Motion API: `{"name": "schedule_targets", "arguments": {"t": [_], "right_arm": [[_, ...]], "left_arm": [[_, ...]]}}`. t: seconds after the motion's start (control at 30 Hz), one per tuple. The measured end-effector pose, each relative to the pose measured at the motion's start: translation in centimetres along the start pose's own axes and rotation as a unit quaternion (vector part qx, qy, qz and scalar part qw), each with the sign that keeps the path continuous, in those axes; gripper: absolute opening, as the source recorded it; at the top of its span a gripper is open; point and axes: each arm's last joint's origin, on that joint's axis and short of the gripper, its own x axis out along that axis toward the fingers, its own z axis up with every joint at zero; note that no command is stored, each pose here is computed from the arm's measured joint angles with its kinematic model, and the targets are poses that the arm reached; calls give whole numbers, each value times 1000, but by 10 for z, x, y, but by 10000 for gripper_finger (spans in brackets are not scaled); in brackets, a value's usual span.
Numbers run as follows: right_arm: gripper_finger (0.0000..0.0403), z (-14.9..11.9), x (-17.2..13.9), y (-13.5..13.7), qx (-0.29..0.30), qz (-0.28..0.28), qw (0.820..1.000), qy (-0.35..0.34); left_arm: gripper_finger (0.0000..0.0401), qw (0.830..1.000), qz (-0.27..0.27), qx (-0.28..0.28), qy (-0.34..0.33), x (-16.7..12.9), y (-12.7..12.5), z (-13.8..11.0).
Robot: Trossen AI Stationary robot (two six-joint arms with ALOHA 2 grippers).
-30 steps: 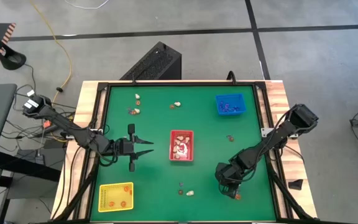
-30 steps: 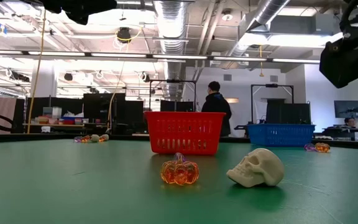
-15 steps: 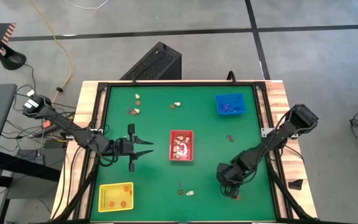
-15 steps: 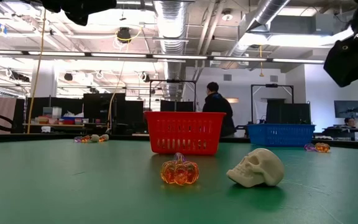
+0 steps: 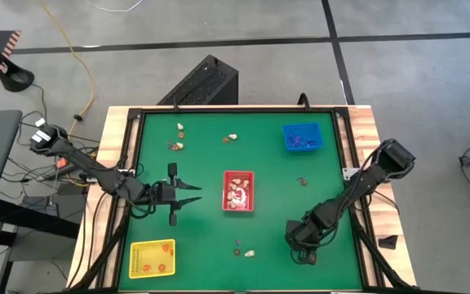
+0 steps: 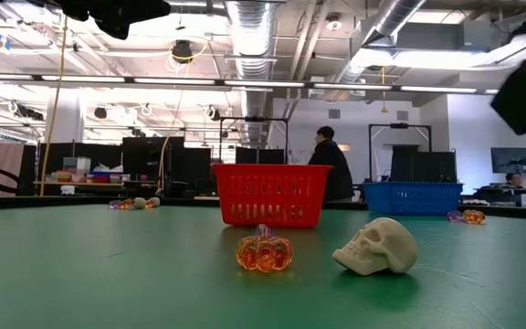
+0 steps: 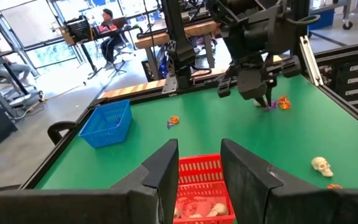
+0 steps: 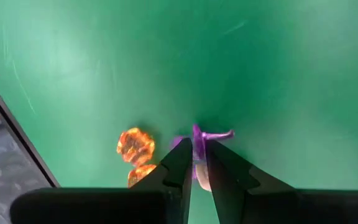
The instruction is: Sort Halloween decoration
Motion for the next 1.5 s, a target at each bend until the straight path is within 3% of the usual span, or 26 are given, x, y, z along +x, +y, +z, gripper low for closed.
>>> {"name": "schedule_targets", "arguments": {"t": [0.37,0.53,0.8,1.13,1.5], "right_arm": [[81,1,19,-2,-15,-37,999,11],[60,5,16,-5,-29,-44,999,-6],[19,23,1,-17,-52,-84,991,-85],[49,51,-14,-53,-26,-162,979,-123],[31,61,-64,-82,-20,-163,969,-182]], "left_arm": [[109,1000,1,-5,1,0,0,0],[109,1000,1,-5,1,0,0,0],[109,1000,1,-3,1,0,0,0],[109,1000,0,-2,3,0,0,0],[109,1000,0,3,5,0,0,-1]]}}
